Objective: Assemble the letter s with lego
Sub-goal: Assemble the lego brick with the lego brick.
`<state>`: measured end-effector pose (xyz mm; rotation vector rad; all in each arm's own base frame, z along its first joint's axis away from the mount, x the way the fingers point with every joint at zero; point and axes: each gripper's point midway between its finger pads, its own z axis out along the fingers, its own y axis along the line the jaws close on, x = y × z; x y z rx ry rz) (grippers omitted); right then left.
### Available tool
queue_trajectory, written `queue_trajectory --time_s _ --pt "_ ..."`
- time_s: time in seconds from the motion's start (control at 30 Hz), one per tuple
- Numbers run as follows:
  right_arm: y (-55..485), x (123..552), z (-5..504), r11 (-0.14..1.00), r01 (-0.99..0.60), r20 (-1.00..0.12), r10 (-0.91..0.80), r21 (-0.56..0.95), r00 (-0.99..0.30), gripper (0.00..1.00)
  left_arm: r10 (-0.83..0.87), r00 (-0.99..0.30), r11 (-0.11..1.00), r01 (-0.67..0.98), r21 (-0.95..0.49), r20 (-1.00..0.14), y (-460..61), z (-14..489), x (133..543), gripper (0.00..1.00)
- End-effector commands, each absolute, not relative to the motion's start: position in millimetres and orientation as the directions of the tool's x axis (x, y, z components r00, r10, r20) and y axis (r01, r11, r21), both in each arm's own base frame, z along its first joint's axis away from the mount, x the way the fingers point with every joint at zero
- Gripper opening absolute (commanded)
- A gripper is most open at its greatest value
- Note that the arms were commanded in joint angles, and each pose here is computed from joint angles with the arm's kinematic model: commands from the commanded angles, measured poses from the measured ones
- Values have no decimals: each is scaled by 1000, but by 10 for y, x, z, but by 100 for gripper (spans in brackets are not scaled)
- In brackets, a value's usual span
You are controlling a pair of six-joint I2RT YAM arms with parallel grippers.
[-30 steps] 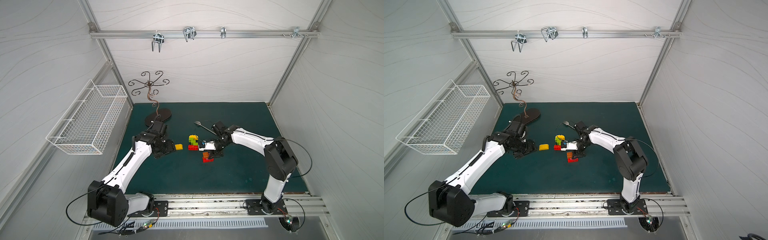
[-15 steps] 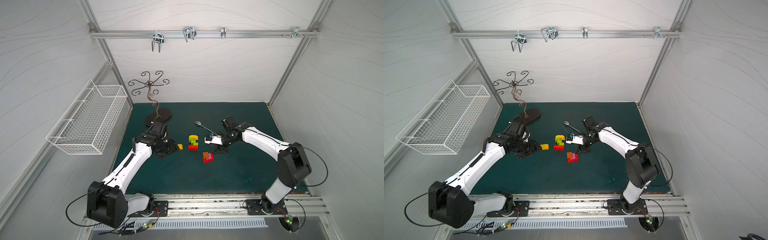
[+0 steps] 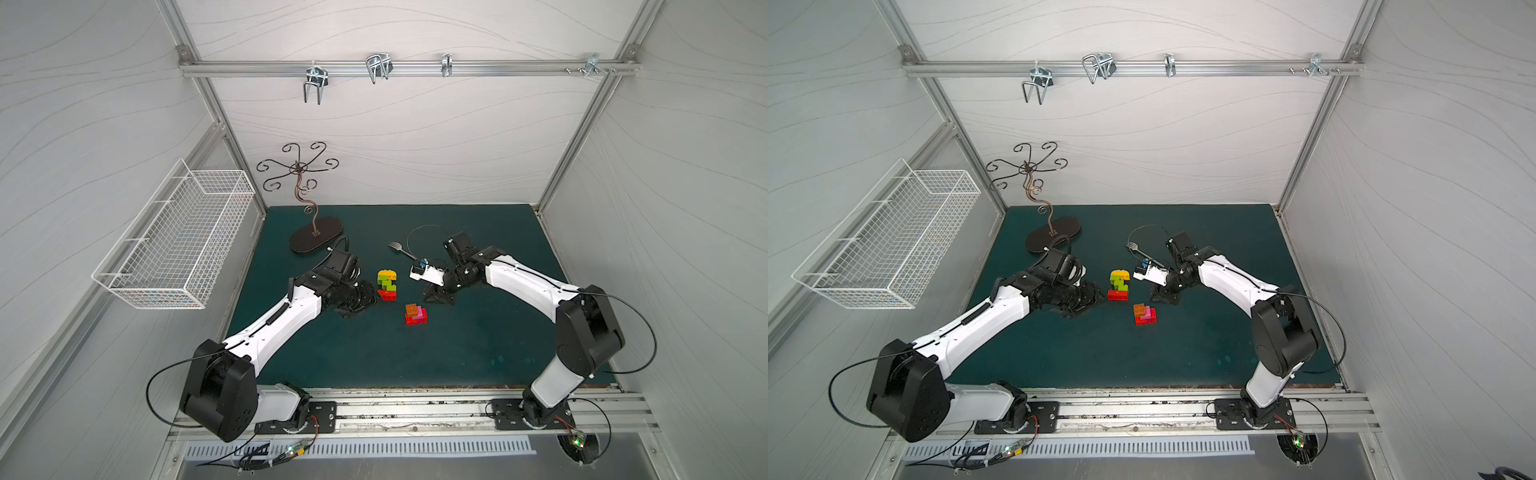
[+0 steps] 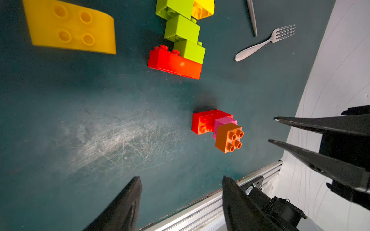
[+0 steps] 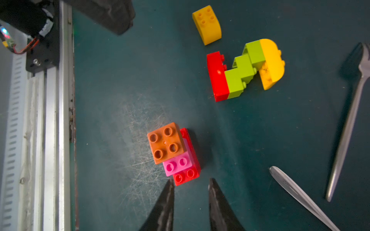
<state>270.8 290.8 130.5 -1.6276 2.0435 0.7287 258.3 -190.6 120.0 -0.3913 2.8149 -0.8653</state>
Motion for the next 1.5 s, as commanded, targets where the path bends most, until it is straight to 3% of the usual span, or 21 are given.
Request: queue_trajectory --time_s 0.0,0.4,1.2,1.47 --pt "2969 2737 1424 314 -934 -594 -724 170 -351 26 -312 -947 754 -197 -627 -78 -2027 1229 2658 67" --pt "3043 2520 1136 349 -919 -473 -789 181 -393 26 -302 -944 789 -171 -590 -131 -1908 1369 2632 70" --pt "2954 2529 885 357 -918 -415 -819 174 -397 26 -300 -945 798 -172 -578 -132 -1852 1374 2620 71" --pt "2943 2648 1259 374 -923 -500 -784 90 -366 40 -301 -944 796 -172 -581 -133 -1855 1377 2621 71"
